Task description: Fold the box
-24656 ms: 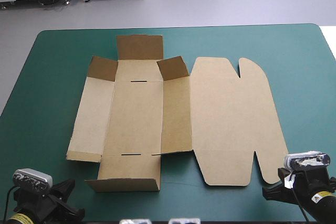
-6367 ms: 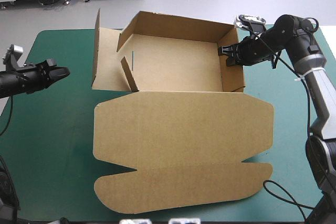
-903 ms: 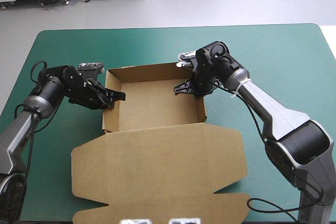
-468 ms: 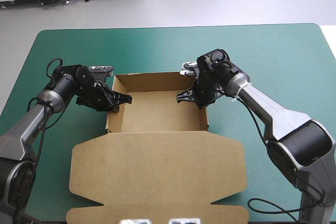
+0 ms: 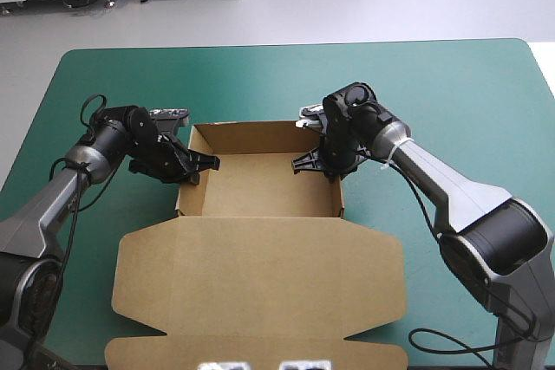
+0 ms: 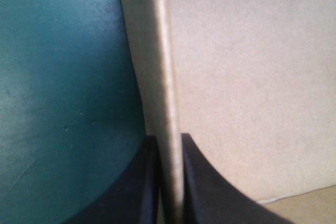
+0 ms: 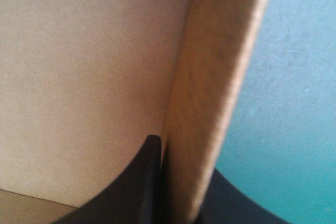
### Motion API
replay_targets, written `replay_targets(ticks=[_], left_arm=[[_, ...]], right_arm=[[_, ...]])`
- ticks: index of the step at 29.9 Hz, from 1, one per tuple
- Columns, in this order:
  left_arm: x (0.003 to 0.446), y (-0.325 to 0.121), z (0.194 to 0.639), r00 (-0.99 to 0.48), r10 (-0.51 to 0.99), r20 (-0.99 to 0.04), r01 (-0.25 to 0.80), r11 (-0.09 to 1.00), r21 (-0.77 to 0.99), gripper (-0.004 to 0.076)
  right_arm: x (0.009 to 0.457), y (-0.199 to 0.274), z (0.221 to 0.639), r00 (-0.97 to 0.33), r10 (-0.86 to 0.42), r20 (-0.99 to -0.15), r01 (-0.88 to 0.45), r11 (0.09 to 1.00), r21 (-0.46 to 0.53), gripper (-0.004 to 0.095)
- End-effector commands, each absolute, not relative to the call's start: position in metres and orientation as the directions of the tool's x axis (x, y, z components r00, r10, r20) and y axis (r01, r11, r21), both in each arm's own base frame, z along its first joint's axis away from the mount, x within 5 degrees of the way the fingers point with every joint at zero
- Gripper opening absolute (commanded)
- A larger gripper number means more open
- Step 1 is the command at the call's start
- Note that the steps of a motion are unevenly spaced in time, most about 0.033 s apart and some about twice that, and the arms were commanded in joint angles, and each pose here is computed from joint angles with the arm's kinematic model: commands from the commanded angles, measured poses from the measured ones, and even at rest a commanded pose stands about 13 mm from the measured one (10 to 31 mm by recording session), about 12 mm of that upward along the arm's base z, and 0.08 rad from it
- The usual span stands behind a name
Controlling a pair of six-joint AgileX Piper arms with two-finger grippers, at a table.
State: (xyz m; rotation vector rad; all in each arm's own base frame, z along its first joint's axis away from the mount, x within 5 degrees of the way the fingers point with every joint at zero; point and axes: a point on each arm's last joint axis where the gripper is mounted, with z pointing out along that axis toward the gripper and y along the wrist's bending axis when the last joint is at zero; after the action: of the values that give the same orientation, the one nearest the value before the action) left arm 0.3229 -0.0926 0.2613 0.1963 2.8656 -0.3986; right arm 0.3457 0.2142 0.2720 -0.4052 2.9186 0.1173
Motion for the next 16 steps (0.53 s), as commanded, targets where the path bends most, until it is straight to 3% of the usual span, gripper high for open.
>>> replay_targets(ticks=[1,5,9,16], left_arm=[[0.315,-0.115,0.27,-0.967,0.088,-0.241,0.18,0.902,-0.393,0.01],[0.315,-0.114,0.27,-0.967,0.094,-0.238,0.183,0.905,-0.385,0.0207],[0.314,-0.114,0.27,-0.968,0.098,-0.233,0.184,0.905,-0.383,0.0304],[0.321,-0.116,0.293,-0.951,0.105,-0.29,0.217,0.896,-0.388,0.033]], right_arm=[[0.34,0.219,0.299,-0.899,-0.315,-0.305,-0.347,0.936,0.056,0.0224],[0.339,0.212,0.298,-0.899,-0.341,-0.274,-0.348,0.937,-0.022,0.0369],[0.339,0.211,0.299,-0.9,-0.342,-0.272,-0.347,0.938,-0.031,0.0469],[0.339,0.211,0.299,-0.901,-0.337,-0.272,-0.342,0.939,-0.029,0.0521]])
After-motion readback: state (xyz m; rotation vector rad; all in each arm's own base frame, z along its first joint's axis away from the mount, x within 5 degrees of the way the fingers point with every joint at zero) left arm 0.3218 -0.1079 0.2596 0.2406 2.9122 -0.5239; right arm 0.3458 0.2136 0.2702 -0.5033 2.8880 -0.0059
